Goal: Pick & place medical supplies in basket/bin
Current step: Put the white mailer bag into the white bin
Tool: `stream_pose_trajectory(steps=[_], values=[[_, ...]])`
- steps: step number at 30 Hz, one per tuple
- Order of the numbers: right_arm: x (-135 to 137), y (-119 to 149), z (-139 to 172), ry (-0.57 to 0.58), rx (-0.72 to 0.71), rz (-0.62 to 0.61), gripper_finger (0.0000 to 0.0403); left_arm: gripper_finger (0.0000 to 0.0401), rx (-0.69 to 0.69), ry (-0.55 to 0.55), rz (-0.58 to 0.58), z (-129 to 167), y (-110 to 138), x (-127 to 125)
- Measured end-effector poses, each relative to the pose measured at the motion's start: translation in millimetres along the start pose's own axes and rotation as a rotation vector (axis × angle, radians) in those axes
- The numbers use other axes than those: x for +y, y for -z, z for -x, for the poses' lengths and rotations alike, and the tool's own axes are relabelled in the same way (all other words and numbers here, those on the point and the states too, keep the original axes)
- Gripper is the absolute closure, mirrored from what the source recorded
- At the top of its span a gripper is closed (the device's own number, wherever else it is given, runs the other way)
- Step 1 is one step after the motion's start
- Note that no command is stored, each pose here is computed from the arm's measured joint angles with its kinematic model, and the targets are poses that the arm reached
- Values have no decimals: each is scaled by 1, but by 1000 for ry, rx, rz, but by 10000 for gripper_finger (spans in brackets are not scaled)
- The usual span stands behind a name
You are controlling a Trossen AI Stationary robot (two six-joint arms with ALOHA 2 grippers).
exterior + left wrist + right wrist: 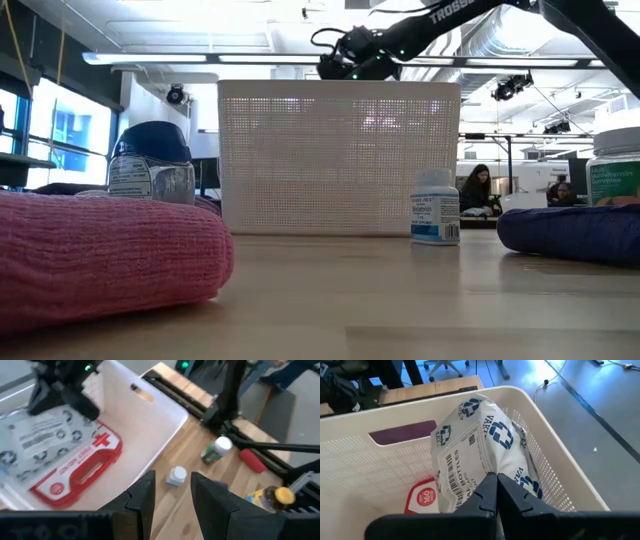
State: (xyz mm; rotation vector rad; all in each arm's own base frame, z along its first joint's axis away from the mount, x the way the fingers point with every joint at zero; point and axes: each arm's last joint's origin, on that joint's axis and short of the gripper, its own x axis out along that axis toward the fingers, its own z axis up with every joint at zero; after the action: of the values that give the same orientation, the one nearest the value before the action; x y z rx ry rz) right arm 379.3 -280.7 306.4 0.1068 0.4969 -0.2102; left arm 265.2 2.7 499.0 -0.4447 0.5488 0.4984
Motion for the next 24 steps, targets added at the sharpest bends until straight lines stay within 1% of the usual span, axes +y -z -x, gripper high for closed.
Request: stream_pose_trajectory(steps=[7, 9, 11, 15, 18, 24], values=[[-1, 2, -3, 6, 5, 13, 401, 240, -5, 7, -14, -3, -1, -2], [-1, 2, -3, 23, 7, 14, 392, 240, -7, 6, -15, -3, -1, -2], [-2, 2, -2, 50, 12, 14, 375, 240, -5, 5, -16, -4, -1, -2], [-3, 1, -2, 79, 11, 4, 326, 240, -5, 3, -17, -4, -1, -2], [-5, 2, -2, 151, 24, -16, 294, 240, -3, 3, -26, -4, -1, -2], [-5, -4, 6, 215, 14, -22, 254, 240, 8, 21, -46, -4, 0, -2]])
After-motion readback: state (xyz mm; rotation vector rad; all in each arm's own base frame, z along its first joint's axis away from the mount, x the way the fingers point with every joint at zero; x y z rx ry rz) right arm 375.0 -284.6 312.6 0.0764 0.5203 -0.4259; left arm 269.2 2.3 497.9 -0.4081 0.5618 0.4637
